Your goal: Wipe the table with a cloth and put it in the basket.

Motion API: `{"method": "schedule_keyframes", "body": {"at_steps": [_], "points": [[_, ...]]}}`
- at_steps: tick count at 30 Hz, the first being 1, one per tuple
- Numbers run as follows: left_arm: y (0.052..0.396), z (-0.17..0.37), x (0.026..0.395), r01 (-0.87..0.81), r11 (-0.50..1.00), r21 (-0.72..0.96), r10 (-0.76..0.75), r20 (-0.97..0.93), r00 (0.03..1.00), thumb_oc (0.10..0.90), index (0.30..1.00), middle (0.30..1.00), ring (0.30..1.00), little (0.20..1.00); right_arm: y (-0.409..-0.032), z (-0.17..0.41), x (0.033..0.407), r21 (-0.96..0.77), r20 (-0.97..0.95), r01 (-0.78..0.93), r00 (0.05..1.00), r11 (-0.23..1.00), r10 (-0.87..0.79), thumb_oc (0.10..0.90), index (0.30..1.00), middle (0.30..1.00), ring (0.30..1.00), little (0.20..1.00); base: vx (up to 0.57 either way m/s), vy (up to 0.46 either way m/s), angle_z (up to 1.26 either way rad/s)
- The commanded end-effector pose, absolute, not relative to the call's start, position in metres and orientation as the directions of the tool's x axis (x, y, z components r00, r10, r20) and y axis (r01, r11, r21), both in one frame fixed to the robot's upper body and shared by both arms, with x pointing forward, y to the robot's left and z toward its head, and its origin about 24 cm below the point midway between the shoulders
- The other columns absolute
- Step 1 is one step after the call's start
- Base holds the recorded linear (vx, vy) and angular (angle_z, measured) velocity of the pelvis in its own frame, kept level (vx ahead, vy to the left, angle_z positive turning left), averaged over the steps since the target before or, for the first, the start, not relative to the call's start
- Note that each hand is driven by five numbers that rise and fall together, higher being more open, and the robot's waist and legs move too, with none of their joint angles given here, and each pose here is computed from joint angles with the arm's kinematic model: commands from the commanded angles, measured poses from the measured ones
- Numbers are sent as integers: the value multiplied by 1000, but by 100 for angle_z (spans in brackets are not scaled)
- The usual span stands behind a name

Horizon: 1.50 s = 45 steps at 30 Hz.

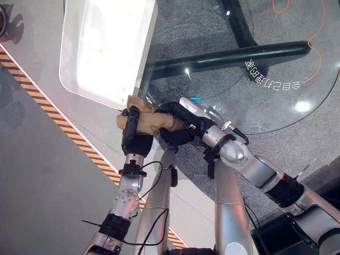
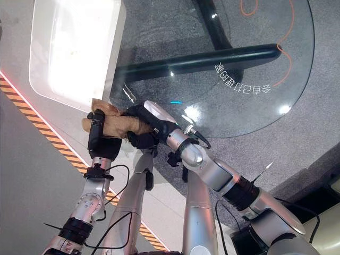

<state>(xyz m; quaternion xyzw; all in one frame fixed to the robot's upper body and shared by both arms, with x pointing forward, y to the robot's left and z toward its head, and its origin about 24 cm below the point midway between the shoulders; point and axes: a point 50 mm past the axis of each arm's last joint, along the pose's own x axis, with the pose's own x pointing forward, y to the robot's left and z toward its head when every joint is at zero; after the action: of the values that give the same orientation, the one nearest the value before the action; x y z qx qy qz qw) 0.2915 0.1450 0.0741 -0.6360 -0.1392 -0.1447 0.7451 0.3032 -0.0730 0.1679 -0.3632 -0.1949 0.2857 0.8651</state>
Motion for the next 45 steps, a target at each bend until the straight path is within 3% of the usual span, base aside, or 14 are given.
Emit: {"method": "schedule_keyframes", "body": {"at_steps": [1,12,19,30,38,41,45], "points": [[134,134,276,710,63,-701,-71,707,704,100,300,300,300,200,-79,180,305,-703,232,-281,778,654,584,800,900,900,900,900,0,0,0],[142,134,275,700,85,-709,-48,698,714,100,300,300,300,200,-99,206,299,-608,432,-124,777,784,458,800,900,900,900,900,0,0,0],[152,132,273,692,110,-714,-21,694,720,100,300,300,300,200,-113,229,283,-454,583,-131,704,881,406,800,900,900,900,900,0,0,0],[165,131,269,692,140,-708,32,702,712,100,300,300,300,200,-127,238,267,-346,672,-157,647,925,361,800,900,900,900,900,0,1,0],[203,146,258,704,394,-591,197,802,563,100,300,300,300,200,-135,219,276,-364,564,-199,730,910,385,800,900,900,900,900,8,31,-8],[214,156,254,652,489,-579,253,810,529,100,300,300,300,200,-134,209,279,-382,499,-222,767,897,403,800,900,900,900,900,24,77,-5],[237,182,250,452,700,-553,314,807,501,100,300,300,300,200,-137,186,286,-420,339,-278,835,864,434,800,900,900,900,900,33,113,-6]]}}
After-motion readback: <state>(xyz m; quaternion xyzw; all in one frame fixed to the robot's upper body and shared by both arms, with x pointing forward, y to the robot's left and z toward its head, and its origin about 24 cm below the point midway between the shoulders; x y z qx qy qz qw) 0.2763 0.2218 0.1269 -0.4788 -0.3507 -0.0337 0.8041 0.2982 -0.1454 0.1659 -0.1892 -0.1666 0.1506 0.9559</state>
